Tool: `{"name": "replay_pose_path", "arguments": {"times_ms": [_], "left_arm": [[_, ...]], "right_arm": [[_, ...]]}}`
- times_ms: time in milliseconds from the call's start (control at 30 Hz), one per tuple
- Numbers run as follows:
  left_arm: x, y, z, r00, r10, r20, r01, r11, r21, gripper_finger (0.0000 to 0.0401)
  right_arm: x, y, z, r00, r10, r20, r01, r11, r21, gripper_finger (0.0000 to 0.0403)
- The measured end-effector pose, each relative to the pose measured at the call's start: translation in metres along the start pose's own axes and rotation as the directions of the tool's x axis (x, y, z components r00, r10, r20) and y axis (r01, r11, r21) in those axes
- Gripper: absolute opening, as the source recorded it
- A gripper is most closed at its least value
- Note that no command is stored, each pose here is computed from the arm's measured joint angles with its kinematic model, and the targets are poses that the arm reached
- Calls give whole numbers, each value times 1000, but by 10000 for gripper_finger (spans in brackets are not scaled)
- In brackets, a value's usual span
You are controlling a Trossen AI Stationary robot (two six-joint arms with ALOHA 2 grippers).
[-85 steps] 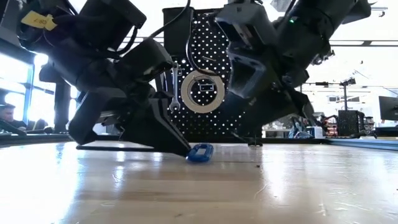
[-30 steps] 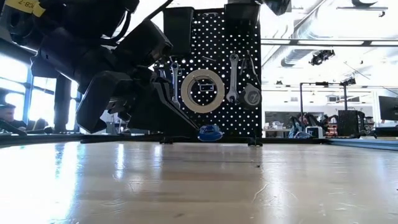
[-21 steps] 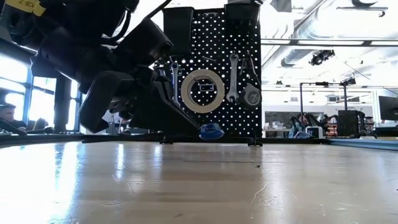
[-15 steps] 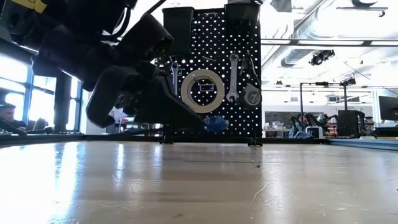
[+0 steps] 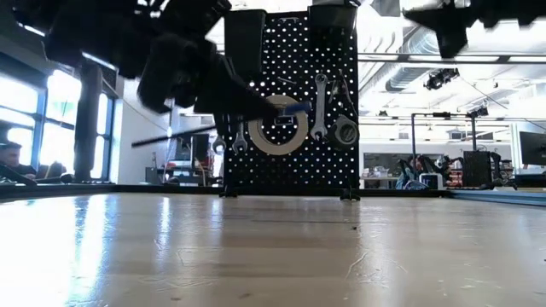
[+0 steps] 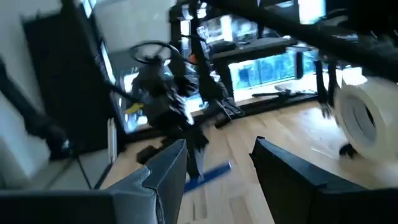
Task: Hang tools onto peg board
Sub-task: Hang the blue allen wrench on the pegboard
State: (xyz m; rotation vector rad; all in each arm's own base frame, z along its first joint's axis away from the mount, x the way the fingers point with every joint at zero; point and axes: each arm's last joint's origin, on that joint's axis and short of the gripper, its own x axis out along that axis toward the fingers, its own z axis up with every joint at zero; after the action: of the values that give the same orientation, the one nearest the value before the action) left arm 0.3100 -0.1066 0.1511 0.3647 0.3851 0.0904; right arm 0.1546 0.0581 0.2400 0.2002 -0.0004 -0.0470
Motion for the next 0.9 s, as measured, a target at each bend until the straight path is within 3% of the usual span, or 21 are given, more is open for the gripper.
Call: {"name": "replay_pose_path", "arguments": {"times_ms": [133, 233, 567, 767, 900], "left_arm": [[-7, 8, 9, 998, 68, 10, -68, 997, 21, 1], [-11, 13, 13, 990, 143, 9, -144, 989, 42, 1], [-12, 26, 20, 947, 321, 23, -322, 945, 55, 4], [-13, 27, 24, 939, 341, 50, -343, 938, 39, 6], [-14, 25, 23, 937, 347, 40, -348, 936, 49, 4]], "right_arm": [[-2, -11, -33, 997, -44, 67, 32, 985, 169, 183], [6, -11, -48, 995, -101, 23, 92, 961, 259, 183], [87, 26, -45, 972, -222, -77, 235, 927, 293, 183], [128, 30, -55, 942, -272, -198, 321, 902, 289, 183], [138, 29, -59, 932, -284, -227, 342, 897, 281, 183]]}}
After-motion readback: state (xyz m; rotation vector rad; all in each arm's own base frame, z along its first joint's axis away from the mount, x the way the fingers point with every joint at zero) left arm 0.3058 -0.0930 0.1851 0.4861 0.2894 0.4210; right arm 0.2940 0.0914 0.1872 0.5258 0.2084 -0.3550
